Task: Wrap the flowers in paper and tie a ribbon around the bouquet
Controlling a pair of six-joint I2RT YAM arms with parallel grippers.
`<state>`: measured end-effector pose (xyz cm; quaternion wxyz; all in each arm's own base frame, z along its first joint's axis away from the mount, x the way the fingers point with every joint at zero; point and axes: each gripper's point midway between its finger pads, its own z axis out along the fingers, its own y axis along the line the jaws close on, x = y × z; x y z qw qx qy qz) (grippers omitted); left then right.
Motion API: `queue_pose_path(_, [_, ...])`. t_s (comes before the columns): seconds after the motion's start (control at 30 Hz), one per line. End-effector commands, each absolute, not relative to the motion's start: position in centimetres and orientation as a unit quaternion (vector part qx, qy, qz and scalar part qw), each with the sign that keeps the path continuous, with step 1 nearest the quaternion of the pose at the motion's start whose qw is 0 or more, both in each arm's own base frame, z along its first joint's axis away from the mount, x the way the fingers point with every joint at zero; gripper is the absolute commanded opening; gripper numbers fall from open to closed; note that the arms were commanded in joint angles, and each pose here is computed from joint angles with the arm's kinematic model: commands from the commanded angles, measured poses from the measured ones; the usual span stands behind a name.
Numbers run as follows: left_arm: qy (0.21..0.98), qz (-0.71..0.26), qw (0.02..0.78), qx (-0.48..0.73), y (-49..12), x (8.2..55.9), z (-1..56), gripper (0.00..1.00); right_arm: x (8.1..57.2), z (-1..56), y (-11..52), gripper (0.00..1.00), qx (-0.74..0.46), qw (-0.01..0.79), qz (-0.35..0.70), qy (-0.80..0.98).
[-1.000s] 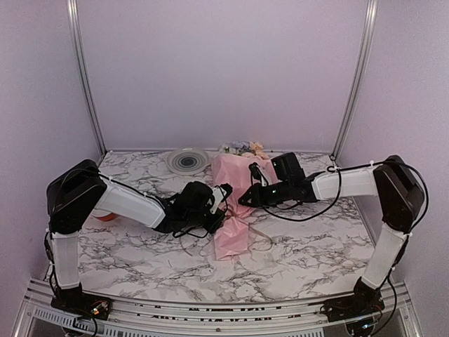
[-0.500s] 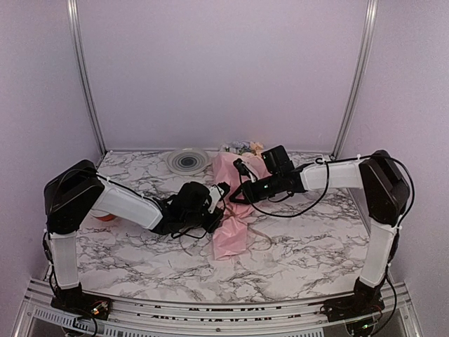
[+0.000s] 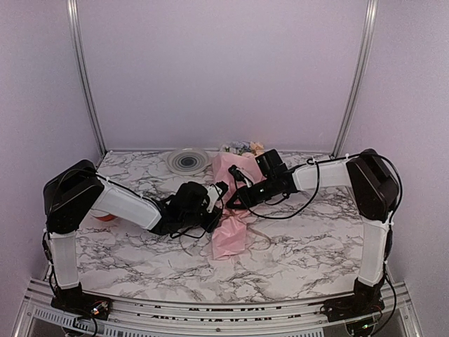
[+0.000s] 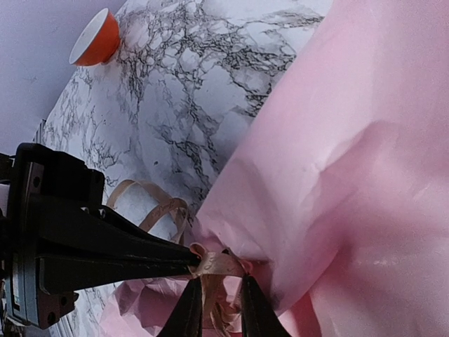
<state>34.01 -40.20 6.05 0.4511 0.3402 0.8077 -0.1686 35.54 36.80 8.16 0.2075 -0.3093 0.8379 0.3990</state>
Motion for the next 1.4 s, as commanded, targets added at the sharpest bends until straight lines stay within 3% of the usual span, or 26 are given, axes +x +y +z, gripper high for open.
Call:
queue_pose_path(0.0, [0.800, -0.180, 0.465, 0.332, -40.2, 34.2, 7.6, 0.00, 35.6, 8.4, 37.1, 0.20, -0.321, 0.211, 0.393, 0.836])
queue_pose_path(0.23, [0.801, -0.180, 0.464, 0.333, -40.1, 34.1, 7.5, 0.00, 36.5, 8.6, 36.8, 0.24, -0.314, 0.230, 0.374, 0.842])
queue_pose_path(0.4, [0.801, -0.178, 0.466, 0.331, -40.0, 34.2, 7.6, 0.00, 37.0, 9.8, 37.0, 0.17, -0.313, 0.250, 0.373, 0.837])
queue_pose_path(0.83, [0.799, -0.180, 0.469, 0.330, -40.0, 34.5, 7.7, 0.00, 37.1, 8.2, 37.0, 0.17, -0.318, 0.240, 0.364, 0.842])
queue_pose_path(1.07, [0.801, -0.178, 0.469, 0.326, -39.9, 34.6, 7.6, 0.00, 36.1, 8.4, 37.8, 0.06, -0.327, 0.228, 0.385, 0.832])
queue_pose_path(1.37, [0.802, -0.177, 0.471, 0.323, -39.8, 34.9, 7.6, 0.00, 35.8, 8.7, 37.9, 0.00, -0.327, 0.230, 0.392, 0.829])
